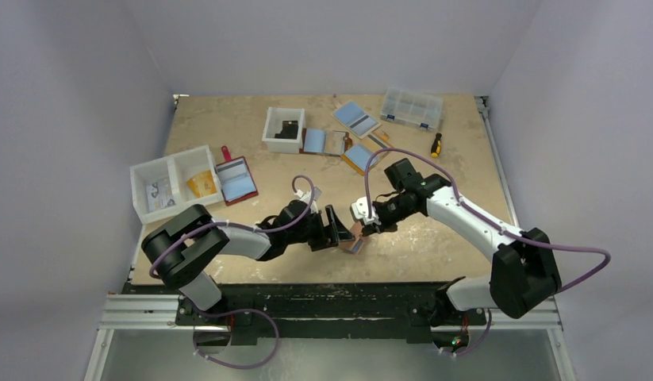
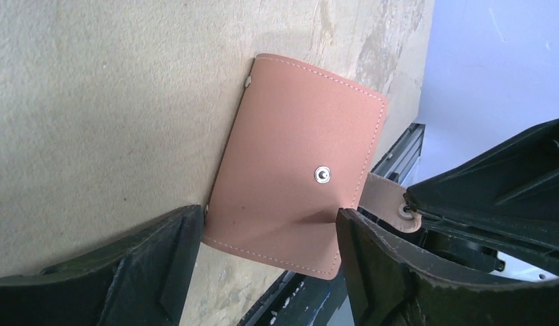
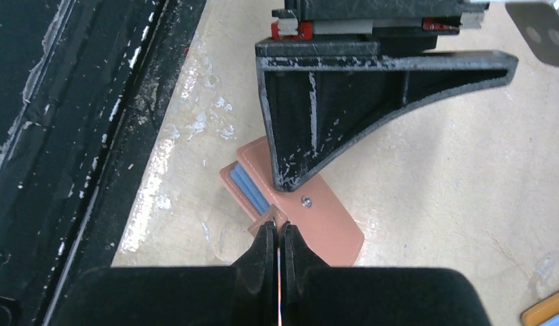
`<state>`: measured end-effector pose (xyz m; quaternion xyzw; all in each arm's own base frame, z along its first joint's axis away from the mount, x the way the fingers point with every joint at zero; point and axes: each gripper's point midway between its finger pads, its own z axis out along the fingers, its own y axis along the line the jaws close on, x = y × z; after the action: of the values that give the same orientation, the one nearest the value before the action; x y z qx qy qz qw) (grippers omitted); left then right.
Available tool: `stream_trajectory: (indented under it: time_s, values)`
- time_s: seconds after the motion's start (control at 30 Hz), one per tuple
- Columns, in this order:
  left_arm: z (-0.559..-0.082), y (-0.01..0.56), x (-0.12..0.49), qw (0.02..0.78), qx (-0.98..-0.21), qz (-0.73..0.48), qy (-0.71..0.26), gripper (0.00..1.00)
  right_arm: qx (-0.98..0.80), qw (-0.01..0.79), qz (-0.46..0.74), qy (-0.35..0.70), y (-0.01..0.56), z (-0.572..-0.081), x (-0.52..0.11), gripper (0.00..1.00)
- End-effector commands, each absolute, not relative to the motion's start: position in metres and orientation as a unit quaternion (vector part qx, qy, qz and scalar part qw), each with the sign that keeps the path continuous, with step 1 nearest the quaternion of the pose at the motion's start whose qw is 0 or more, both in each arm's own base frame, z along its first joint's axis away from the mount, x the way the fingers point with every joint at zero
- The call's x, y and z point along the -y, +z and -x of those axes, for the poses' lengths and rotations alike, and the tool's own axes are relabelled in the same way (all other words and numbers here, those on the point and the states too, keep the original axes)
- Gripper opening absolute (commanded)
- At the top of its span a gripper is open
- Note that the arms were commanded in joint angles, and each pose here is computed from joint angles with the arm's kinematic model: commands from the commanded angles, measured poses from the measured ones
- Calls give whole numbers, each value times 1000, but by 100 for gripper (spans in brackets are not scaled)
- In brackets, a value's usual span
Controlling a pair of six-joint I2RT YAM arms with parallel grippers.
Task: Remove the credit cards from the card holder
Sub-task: Open the card holder at the center of the board.
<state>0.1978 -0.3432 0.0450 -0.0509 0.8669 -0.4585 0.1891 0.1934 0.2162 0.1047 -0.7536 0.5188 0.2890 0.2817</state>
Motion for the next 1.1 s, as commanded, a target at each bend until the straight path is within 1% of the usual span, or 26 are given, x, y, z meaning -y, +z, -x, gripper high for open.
stream_trajectory:
  time_s: [0.0,0.1,0.2,0.4,0.5,0.73,0.9,1.07]
  values:
    - [-189,35,323,184,-883,68,-427,77,-522,307,730,316,129,-195,-223,0]
    - [-198,49,307,225,-885,75,-401,77,-543,320,709,317,138,-204,-218,0]
    - [-204,65,290,260,-883,83,-383,79,-546,320,707,316,140,-202,-213,0]
    - [-204,91,281,292,-871,72,-389,80,-549,316,706,316,134,-196,-209,0]
    - [-201,92,288,282,-875,54,-390,80,-549,316,704,321,135,-195,-210,0]
    - [-203,79,312,268,-896,11,-354,80,-553,311,700,329,134,-198,-213,0]
    - [-211,82,329,270,-889,-6,-369,80,-559,305,696,330,127,-196,-211,0]
    - [-215,67,339,253,-899,-18,-356,74,-567,299,691,334,120,-193,-210,0]
